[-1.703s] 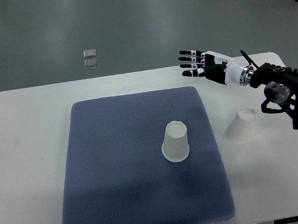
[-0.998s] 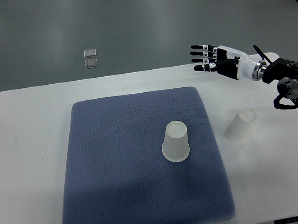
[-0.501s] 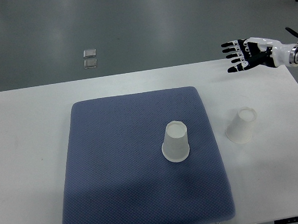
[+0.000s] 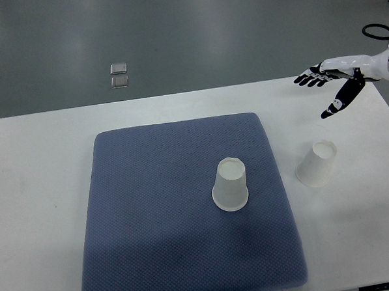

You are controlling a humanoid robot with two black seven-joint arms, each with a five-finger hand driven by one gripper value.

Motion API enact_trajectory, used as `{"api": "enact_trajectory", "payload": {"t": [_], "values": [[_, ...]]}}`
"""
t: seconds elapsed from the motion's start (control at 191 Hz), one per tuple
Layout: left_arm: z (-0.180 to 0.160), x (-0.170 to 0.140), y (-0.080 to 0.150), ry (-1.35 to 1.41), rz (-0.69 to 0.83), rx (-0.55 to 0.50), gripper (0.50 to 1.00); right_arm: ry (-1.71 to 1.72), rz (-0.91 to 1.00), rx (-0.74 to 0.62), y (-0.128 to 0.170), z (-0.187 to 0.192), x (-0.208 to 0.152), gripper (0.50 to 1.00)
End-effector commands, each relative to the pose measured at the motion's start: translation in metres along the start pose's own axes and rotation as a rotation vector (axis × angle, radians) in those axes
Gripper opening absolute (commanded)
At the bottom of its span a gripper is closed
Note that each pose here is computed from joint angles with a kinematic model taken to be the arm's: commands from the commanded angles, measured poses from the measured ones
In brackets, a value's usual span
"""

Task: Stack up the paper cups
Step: 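Move the right hand toward the loose white paper cup beside the pad, then lower the right hand around the loose white cup and close fingers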

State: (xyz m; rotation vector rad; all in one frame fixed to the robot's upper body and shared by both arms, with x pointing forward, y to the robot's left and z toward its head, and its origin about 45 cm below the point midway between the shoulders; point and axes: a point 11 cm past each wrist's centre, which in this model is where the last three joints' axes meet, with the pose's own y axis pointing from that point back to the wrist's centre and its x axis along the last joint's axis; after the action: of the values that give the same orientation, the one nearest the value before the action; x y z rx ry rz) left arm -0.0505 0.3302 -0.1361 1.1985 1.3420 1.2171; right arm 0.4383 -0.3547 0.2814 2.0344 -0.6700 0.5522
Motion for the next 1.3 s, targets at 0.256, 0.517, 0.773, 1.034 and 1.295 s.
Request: {"api": "enact_trajectory", "payload": {"t": [0.256,0.517,0.773,1.034,1.295], "values": [[0.0,0.0,0.0,0.0,0.0,0.0,1.0,0.123,-0.075,0.054,0.021,-0.023,-0.017,0.924],[0.0,0.0,0.0,0.001,-0.001,0.0,1.0,0.101,-0.161,-0.006,0.025,0.005,-0.051,0.924],[0.0,0.0,0.0,0.001,0.0,0.0,1.0,0.105,-0.196,-0.019,0.015,0.015,-0.08,0.924],[0.001,0.0,0.0,0.001,0.0,-0.002,1.0,0.109,-0.115,-0.027,0.007,0.023,-0.085,0.924],[0.0,0.0,0.0,0.001,0.0,0.0,1.0,0.132,-0.07,-0.054,-0.009,0.034,-0.095,0.921]]}}
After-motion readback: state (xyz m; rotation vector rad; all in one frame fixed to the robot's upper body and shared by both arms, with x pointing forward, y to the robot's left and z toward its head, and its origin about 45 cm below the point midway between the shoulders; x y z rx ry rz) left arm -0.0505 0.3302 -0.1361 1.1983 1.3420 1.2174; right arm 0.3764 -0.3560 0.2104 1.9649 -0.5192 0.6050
